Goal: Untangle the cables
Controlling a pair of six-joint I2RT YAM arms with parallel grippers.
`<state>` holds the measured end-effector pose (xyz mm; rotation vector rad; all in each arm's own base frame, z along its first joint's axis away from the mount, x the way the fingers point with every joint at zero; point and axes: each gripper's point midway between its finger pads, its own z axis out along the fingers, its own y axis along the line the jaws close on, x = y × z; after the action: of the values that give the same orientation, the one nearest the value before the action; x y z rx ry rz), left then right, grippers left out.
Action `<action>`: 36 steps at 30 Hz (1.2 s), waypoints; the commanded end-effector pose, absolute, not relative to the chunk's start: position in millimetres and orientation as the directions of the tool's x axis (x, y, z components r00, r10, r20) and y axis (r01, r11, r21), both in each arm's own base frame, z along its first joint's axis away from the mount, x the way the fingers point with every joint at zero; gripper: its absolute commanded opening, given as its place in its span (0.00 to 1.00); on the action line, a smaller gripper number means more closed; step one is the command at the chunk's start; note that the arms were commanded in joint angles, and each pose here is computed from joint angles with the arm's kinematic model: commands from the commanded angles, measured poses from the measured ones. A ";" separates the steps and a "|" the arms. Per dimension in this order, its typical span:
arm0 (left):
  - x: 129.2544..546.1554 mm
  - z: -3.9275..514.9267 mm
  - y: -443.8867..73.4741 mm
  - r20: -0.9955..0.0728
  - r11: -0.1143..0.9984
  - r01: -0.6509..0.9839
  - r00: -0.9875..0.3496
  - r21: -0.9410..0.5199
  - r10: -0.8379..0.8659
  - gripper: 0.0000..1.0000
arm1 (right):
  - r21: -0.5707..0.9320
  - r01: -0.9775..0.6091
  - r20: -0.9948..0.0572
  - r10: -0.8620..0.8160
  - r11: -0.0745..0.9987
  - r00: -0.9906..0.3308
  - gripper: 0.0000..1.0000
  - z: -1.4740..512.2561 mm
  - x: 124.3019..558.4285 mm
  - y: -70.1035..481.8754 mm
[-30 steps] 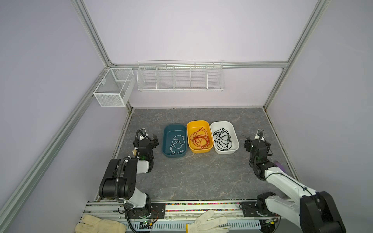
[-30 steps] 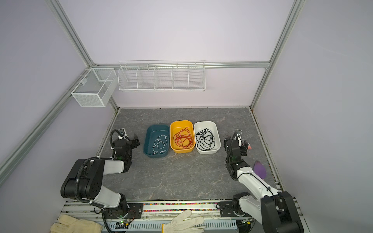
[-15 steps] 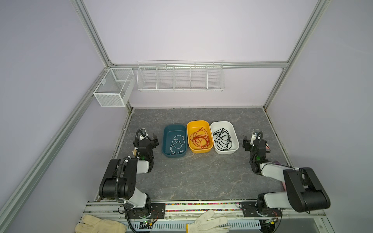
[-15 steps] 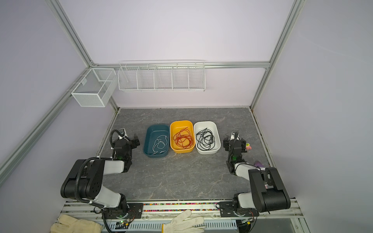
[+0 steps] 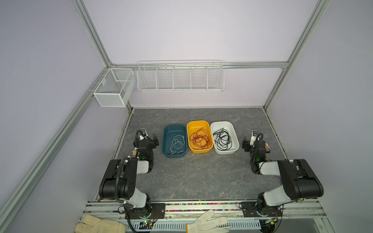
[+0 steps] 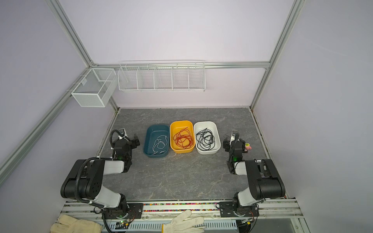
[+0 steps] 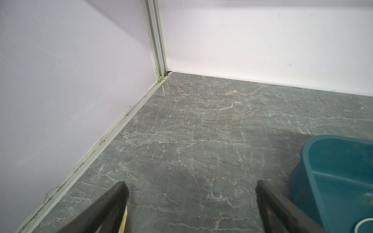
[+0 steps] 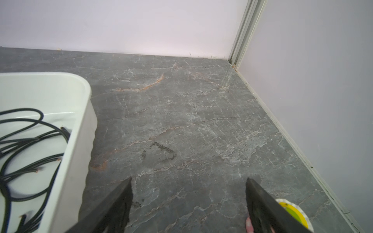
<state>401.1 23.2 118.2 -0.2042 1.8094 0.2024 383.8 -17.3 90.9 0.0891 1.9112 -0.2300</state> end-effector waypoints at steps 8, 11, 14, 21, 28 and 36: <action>400.3 118.3 23.3 -0.973 0.969 -0.245 -0.228 0.016 -0.041 0.98 | -0.099 0.200 -0.945 -0.028 0.975 -0.326 0.89 96.2 389.3 -24.5; 400.2 118.0 23.3 -0.973 0.969 -0.245 -0.229 0.017 -0.041 0.98 | -0.097 0.202 -0.945 -0.026 0.975 -0.326 0.89 96.4 389.4 -24.9; 400.3 118.4 23.3 -0.973 0.969 -0.245 -0.228 0.017 -0.041 0.98 | -0.096 0.199 -0.946 -0.027 0.975 -0.323 0.89 97.4 389.2 -24.3; 400.5 118.4 23.3 -0.973 0.969 -0.245 -0.228 0.017 -0.041 0.98 | -0.095 0.198 -0.946 -0.026 0.976 -0.322 0.89 97.3 389.3 -24.2; 400.2 118.4 23.4 -0.973 0.969 -0.245 -0.228 0.016 -0.041 0.98 | -0.095 0.200 -0.946 -0.026 0.975 -0.322 0.89 97.4 389.1 -24.6; 400.2 117.8 23.3 -0.972 0.969 -0.245 -0.230 0.017 -0.041 0.98 | -0.095 0.197 -0.946 -0.027 0.976 -0.323 0.89 97.3 389.3 -24.2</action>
<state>401.1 23.2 118.2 -0.2039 1.8095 0.2026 385.9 -23.8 92.1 0.1150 1.9079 -0.2347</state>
